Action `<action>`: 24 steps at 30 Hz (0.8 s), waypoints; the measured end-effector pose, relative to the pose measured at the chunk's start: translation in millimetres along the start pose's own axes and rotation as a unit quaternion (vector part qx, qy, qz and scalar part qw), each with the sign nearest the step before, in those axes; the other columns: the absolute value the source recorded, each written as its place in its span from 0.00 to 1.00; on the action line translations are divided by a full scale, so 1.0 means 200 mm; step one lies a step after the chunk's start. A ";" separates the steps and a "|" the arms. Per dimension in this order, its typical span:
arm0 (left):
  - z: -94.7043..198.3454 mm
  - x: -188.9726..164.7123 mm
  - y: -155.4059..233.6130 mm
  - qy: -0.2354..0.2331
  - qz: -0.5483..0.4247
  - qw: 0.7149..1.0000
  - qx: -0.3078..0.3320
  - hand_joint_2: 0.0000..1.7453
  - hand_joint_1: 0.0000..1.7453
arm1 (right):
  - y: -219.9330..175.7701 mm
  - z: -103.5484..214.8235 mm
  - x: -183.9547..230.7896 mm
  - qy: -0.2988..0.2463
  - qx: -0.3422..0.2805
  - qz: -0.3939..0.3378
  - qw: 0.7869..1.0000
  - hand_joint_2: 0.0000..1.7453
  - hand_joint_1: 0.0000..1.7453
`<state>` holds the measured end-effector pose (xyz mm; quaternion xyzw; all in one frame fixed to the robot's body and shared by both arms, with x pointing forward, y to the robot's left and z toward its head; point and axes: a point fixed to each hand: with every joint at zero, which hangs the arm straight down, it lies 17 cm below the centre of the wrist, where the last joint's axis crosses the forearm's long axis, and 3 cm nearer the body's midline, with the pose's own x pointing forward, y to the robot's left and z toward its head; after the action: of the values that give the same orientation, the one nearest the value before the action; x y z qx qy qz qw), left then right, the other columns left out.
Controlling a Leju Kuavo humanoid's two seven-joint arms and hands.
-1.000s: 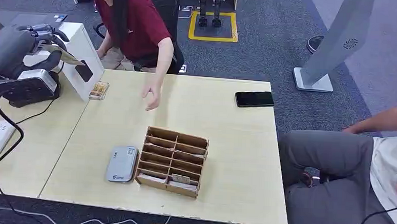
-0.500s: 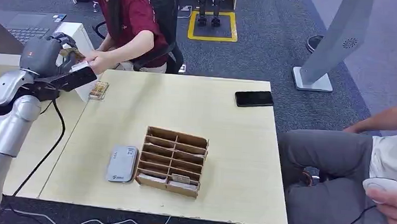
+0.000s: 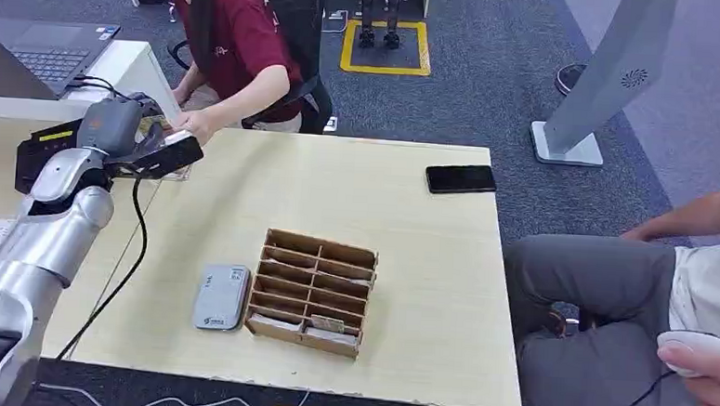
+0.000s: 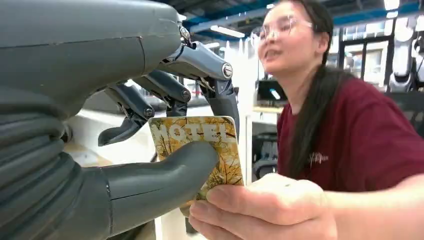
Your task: Pass the card to the sensor for recognition and then transmit it.
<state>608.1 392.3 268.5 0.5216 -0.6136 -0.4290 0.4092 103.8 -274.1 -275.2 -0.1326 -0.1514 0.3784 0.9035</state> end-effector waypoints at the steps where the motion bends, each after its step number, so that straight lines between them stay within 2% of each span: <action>1: 0.00 0.00 -0.02 -0.002 0.001 1.000 -0.004 1.00 1.00 | 0.00 0.00 0.00 -0.002 0.000 0.000 1.000 0.00 0.00; 2: 0.01 0.00 -0.04 -0.001 0.002 1.000 -0.008 1.00 1.00 | 0.00 0.00 0.00 -0.002 0.000 0.000 1.000 0.00 0.00; 3: 0.01 0.01 -0.05 0.000 0.003 1.000 -0.010 1.00 0.13 | 0.00 0.00 0.00 -0.002 0.000 0.000 1.000 0.00 0.00; 4: 0.01 0.01 -0.06 0.000 0.004 1.000 -0.013 1.00 0.00 | 0.00 0.00 0.00 -0.003 0.000 0.000 1.000 0.00 0.00; 10: 0.04 0.01 -0.11 -0.006 0.011 1.000 -0.013 1.00 0.00 | 0.00 0.00 0.01 -0.003 0.000 0.001 1.000 0.00 0.00; 15: 0.15 -0.03 -0.19 -0.009 0.009 1.000 -0.016 1.00 0.00 | 0.00 0.00 0.00 -0.003 -0.003 -0.001 1.000 0.00 0.00; 19: 0.43 -0.06 -0.27 -0.026 0.035 0.999 0.005 1.00 0.00 | 0.02 0.01 -0.01 0.002 -0.002 -0.005 1.000 0.00 0.00; 22: 0.78 -0.05 -0.39 -0.037 0.057 0.998 -0.002 1.00 0.00 | 0.04 0.01 -0.03 0.010 -0.001 -0.011 1.000 0.00 0.00; 24: 1.00 -0.06 -0.39 -0.038 0.073 0.997 -0.002 1.00 0.00 | 0.05 0.02 -0.04 0.016 -0.002 -0.022 1.000 0.00 0.00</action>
<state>441.6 416.3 133.7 0.4582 -0.6643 -0.4183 0.4168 90.6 -273.6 -276.9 -0.1371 -0.1411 0.3556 0.9137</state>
